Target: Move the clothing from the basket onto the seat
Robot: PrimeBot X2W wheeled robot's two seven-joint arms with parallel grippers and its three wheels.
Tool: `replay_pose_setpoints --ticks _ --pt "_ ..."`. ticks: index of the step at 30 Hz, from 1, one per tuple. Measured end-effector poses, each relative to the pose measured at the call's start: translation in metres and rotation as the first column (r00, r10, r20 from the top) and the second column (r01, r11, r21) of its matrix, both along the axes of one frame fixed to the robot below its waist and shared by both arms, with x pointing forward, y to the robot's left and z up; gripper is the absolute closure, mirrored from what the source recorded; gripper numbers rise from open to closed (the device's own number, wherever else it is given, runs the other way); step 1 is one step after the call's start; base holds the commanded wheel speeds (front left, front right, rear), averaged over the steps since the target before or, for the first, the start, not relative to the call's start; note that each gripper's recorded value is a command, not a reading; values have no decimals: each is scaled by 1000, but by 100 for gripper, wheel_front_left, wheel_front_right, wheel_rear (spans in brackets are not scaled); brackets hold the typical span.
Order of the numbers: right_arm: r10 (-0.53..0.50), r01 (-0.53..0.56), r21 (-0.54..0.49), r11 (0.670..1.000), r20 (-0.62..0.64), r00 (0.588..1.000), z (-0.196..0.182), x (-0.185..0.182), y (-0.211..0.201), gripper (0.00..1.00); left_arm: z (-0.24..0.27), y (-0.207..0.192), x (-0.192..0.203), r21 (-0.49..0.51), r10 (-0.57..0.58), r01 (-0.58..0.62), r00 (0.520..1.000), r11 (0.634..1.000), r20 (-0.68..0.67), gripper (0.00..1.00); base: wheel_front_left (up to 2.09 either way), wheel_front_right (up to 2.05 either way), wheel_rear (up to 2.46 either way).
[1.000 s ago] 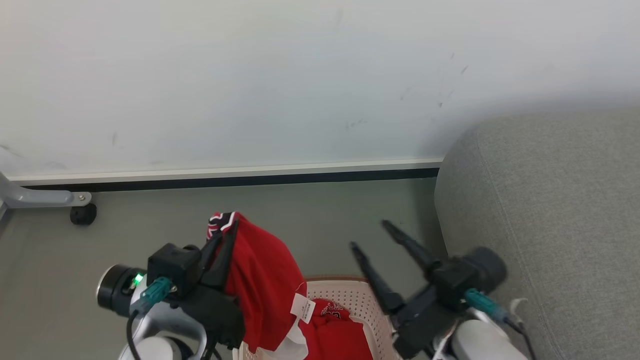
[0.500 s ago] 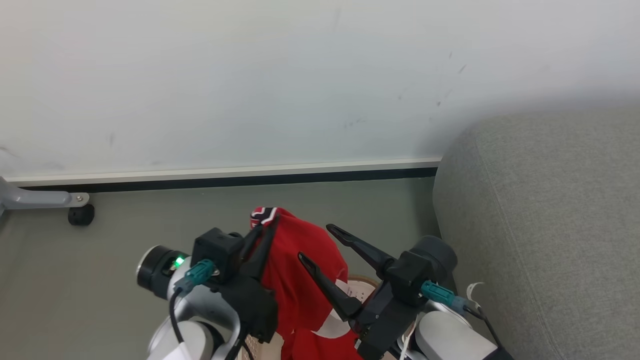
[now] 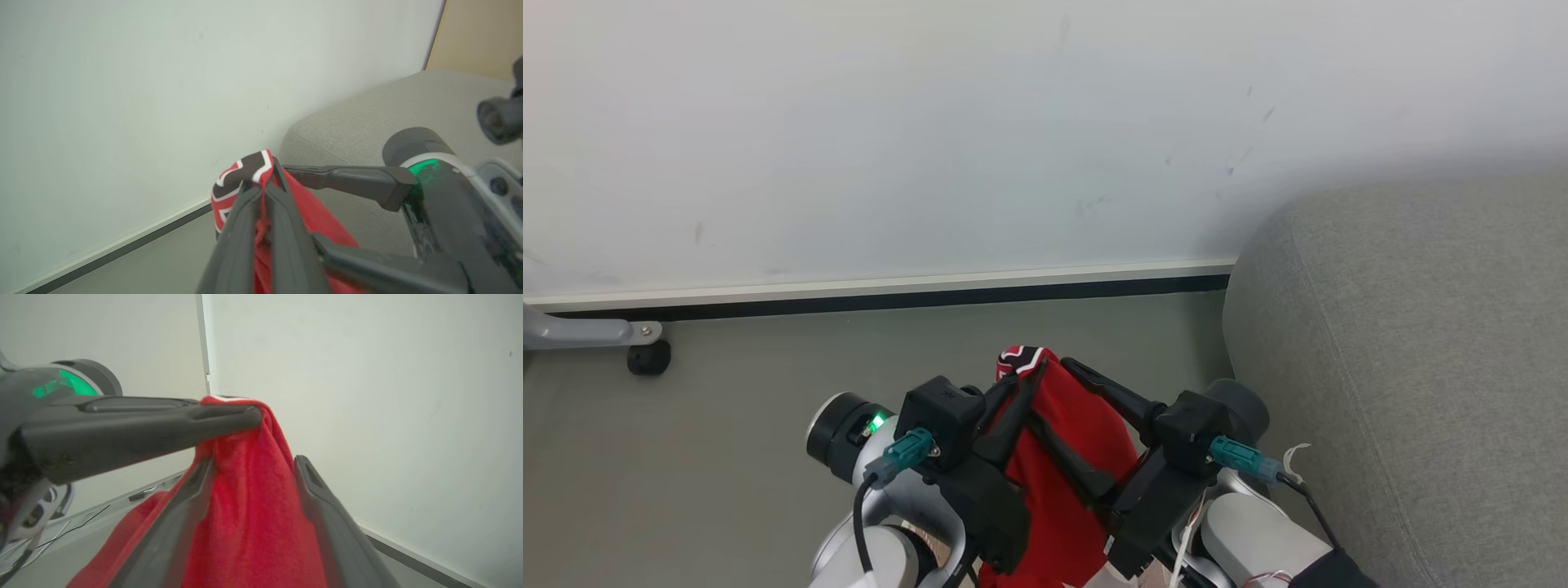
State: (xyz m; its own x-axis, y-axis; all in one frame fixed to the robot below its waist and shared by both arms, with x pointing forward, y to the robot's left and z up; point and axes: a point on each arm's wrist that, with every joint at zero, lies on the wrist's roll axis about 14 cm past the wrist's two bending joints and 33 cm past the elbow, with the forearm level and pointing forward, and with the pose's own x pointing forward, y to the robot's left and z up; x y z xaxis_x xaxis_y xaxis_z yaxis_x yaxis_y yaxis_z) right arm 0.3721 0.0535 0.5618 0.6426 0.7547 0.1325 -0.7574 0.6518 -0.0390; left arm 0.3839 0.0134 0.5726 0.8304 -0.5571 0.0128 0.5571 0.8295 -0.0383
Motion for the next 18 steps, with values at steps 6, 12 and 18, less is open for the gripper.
replay_pose_setpoints --ticks 6,12,18 --pt "-18 18 0 1000 -46 999 -10 2 -6 93 8 -9 -5 -7 -34 34 999 999 19 100 0 0 0" --pt "-20 21 11 1000 -75 997 -14 0 -8 100 10 -14 -7 -8 -51 51 998 999 21 100 0 0 0" --pt "-37 41 44 998 -99 994 -12 1 -14 100 11 -10 -4 -5 -46 46 999 999 25 2 0 0 0"
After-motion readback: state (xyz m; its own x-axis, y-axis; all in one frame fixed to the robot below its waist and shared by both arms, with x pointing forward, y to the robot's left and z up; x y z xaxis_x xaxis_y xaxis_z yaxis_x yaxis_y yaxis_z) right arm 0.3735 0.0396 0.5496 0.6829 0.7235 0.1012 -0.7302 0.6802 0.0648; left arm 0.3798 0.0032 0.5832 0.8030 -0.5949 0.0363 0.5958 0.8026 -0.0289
